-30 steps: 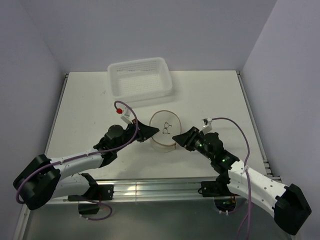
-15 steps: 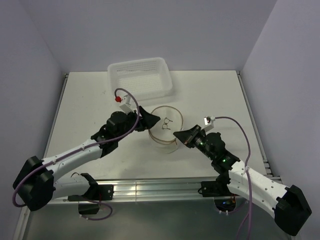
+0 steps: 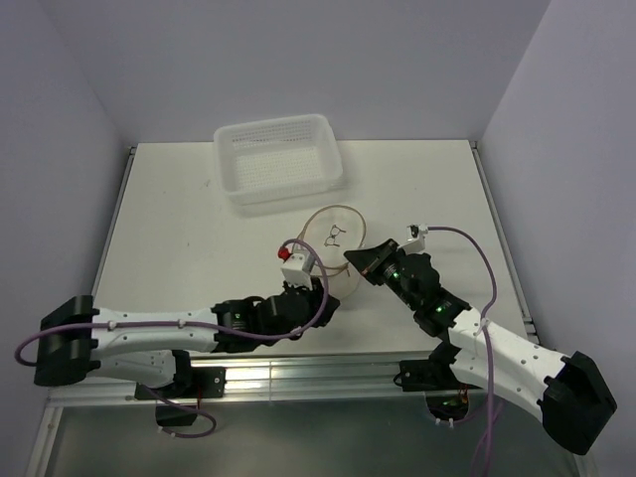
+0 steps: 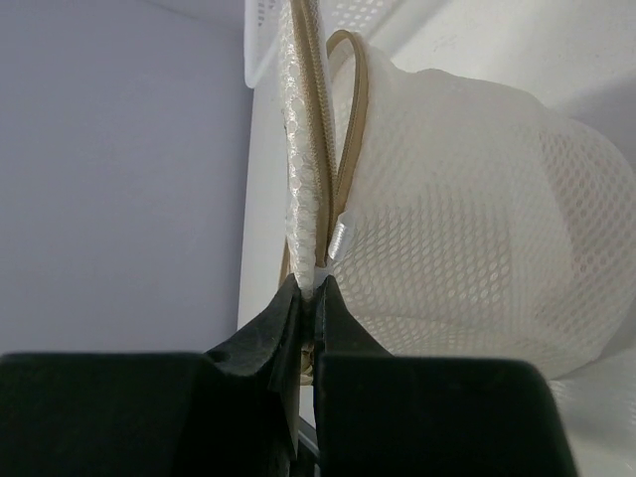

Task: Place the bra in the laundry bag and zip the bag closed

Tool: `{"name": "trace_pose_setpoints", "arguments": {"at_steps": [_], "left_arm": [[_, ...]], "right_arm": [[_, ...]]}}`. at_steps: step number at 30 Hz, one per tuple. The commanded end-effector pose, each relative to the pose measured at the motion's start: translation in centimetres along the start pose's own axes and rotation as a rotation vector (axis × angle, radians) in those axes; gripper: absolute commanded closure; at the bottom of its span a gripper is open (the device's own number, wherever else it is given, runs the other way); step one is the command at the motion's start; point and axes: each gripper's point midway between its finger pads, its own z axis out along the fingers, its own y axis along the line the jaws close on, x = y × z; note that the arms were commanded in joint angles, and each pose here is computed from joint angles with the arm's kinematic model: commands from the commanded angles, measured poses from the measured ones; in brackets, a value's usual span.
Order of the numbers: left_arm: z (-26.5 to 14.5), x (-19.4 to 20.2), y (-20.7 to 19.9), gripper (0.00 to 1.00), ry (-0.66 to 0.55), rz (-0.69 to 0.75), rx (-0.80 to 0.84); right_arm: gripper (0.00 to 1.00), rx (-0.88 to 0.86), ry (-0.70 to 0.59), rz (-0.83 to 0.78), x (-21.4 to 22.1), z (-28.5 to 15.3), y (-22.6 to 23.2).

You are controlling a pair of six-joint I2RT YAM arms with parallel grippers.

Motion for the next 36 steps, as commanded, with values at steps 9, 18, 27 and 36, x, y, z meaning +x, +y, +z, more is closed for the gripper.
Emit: {"name": "trace_pose_setpoints", "arguments": {"at_steps": [9, 18, 27, 36], "left_arm": [[4.3, -2.4, -2.1, 0.61, -0.154, -0.027, -0.03], [6.8, -2.2, -1.8, 0.6, -0.156, -0.006, -0.06], [8.0, -2.4, -1.4, 0.61, -0.184, 0.015, -0.091], [8.2, -3.0, -0.9, 0.79, -0.224, 0.028, -0.123]], "right_arm": [[1.0, -0.071, -0.049, 0.021, -1.3, -0.5, 2.7], [1.0, -0.093, -0.027, 0.022, -0.9, -0.5, 3.0], [1.0, -0.105, -0.017, 0.022, -0.6, -0.8, 2.9], [1.0, -0.104, -0.015, 0.015, -0.6, -0.9, 2.8]]}}
